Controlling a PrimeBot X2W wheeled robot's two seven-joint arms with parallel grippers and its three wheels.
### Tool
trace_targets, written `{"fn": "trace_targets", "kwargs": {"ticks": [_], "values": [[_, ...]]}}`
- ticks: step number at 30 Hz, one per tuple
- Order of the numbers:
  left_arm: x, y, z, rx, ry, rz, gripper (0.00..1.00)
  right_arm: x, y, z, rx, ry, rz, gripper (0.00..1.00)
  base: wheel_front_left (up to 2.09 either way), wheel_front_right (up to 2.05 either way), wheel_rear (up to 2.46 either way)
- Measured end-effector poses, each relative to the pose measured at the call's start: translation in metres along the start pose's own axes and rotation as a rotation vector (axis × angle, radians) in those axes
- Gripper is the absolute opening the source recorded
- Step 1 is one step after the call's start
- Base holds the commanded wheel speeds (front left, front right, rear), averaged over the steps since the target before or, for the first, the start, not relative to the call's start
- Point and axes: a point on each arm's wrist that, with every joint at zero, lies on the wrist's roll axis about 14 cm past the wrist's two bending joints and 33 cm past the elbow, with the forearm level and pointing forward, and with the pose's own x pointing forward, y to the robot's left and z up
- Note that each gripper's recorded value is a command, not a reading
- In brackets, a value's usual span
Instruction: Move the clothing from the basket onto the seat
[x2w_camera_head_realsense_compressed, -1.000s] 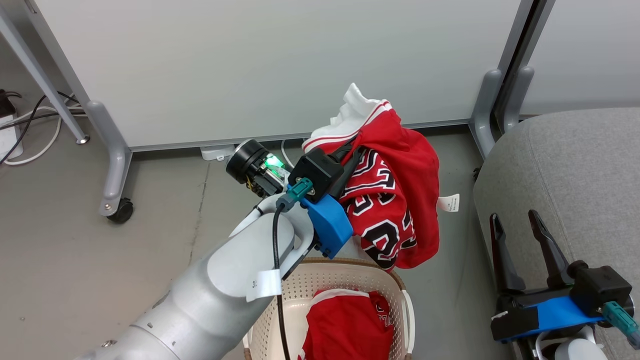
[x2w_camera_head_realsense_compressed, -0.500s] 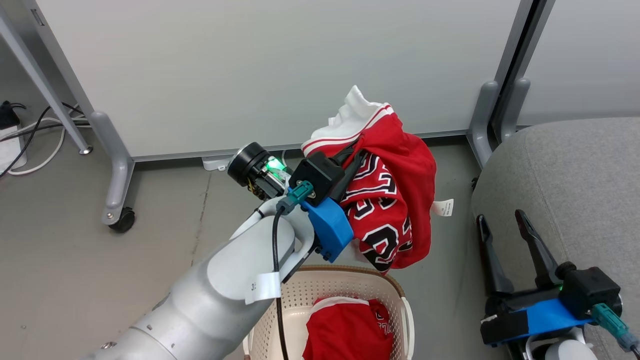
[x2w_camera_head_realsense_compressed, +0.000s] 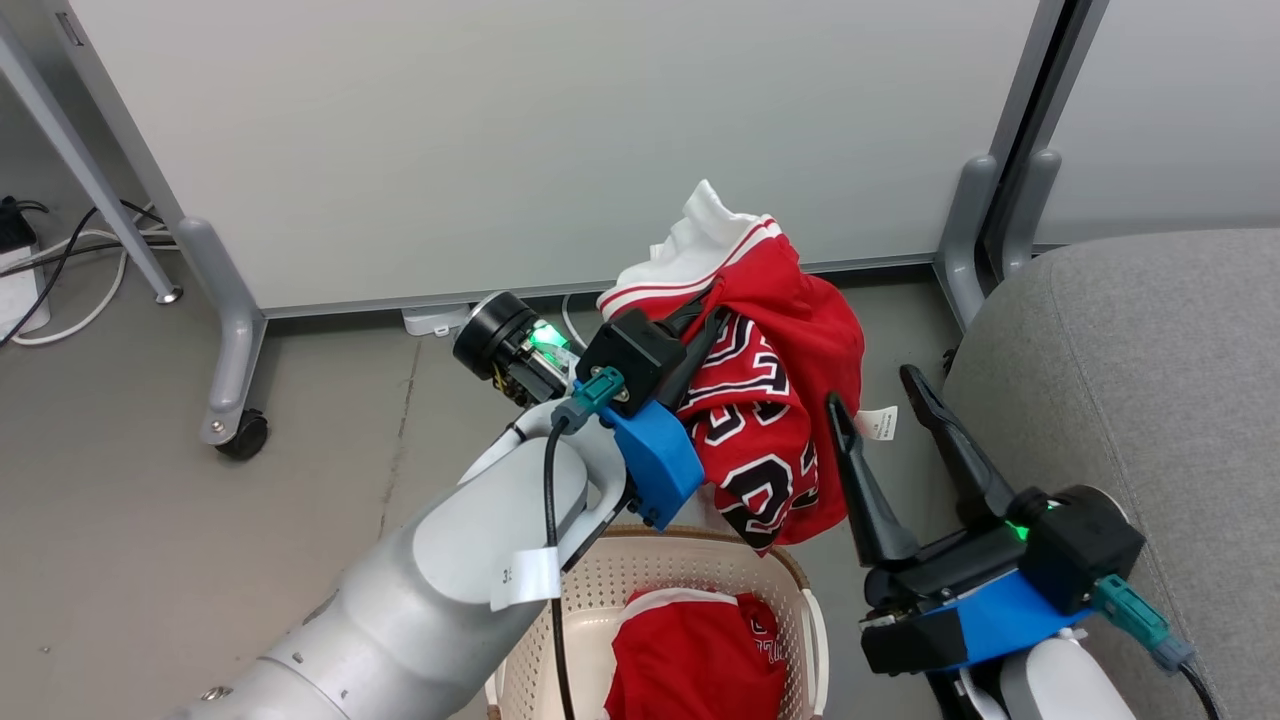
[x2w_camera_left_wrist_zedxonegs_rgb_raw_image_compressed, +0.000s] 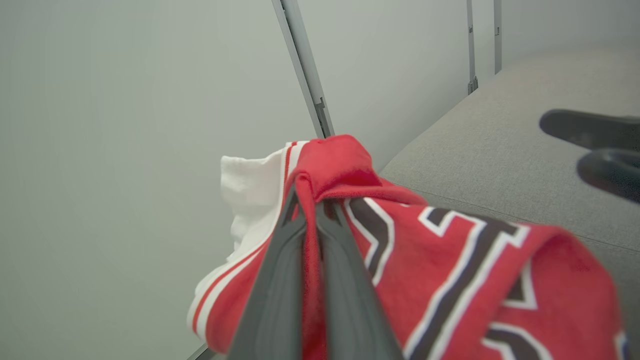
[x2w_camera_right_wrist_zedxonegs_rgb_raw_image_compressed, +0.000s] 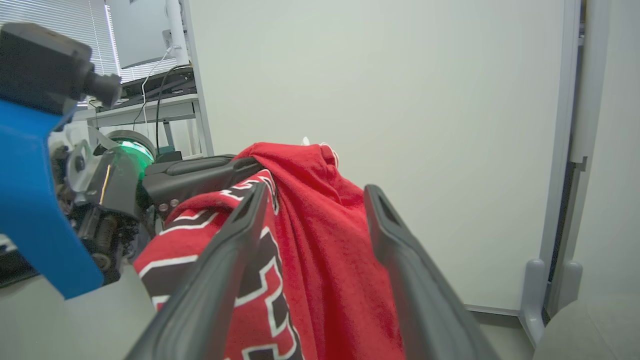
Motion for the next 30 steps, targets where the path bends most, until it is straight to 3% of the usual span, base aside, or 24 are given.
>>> {"fn": "trace_targets", "kwargs": {"ticks": [9, 20, 30], "values": [[0.001, -0.001, -0.006, -0.004, 0.011, -0.007, 0.0, 0.016, 0.029, -0.007, 0.015, 0.014, 0.102, 1.0, 0.0, 0.0, 0.0], [0.005, -0.001, -0.008, -0.009, 0.013, -0.016, 0.0, 0.018, 0.034, -0.061, -0.02, 0.178, 0.14, 1.0, 0.0, 0.0, 0.0], [0.01, -0.005, -0.01, -0.01, 0.014, -0.033, 0.0, 0.038, 0.034, -0.074, -0.035, 0.217, 0.169, 1.0, 0.0, 0.0, 0.0]]}}
